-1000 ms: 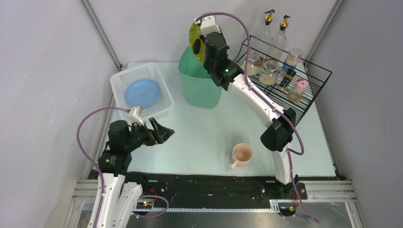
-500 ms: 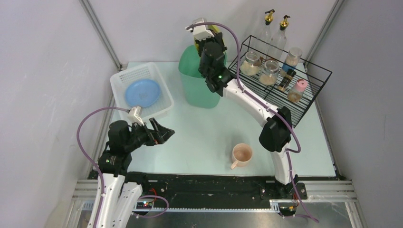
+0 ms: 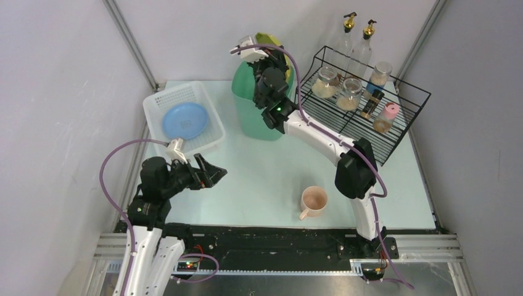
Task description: Clear the kitchen counter
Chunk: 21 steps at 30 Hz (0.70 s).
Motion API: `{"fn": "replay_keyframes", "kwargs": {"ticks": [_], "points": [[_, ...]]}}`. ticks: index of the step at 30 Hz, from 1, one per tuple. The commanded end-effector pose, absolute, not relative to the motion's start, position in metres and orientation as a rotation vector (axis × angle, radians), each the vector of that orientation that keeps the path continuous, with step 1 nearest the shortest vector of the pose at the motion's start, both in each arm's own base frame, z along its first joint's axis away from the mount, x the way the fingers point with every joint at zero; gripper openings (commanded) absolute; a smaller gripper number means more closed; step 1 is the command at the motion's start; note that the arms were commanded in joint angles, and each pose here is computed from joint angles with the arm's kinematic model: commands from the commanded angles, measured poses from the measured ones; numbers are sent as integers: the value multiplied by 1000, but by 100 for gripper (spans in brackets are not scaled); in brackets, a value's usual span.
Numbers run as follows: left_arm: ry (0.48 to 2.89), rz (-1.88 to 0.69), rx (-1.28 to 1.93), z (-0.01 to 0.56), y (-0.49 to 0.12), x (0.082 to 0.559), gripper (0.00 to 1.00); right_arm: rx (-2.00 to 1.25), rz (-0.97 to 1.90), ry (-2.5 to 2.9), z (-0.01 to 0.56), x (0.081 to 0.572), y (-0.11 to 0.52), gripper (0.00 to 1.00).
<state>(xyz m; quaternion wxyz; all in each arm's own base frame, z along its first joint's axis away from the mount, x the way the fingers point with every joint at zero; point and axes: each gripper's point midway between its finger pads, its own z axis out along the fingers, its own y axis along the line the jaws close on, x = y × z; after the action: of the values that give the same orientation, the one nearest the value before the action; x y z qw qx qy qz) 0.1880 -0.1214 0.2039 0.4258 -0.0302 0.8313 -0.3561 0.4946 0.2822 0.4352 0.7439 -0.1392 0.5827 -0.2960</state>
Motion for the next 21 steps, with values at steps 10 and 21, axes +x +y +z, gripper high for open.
{"fn": "replay_keyframes", "kwargs": {"ticks": [10,21], "points": [[2038,-899,-19,210,-126,188,100,-101,-531,1070,526,453,261,0],[2025,-911,5,214,-128,185,100,6,-423,1100,553,435,239,0]]}}
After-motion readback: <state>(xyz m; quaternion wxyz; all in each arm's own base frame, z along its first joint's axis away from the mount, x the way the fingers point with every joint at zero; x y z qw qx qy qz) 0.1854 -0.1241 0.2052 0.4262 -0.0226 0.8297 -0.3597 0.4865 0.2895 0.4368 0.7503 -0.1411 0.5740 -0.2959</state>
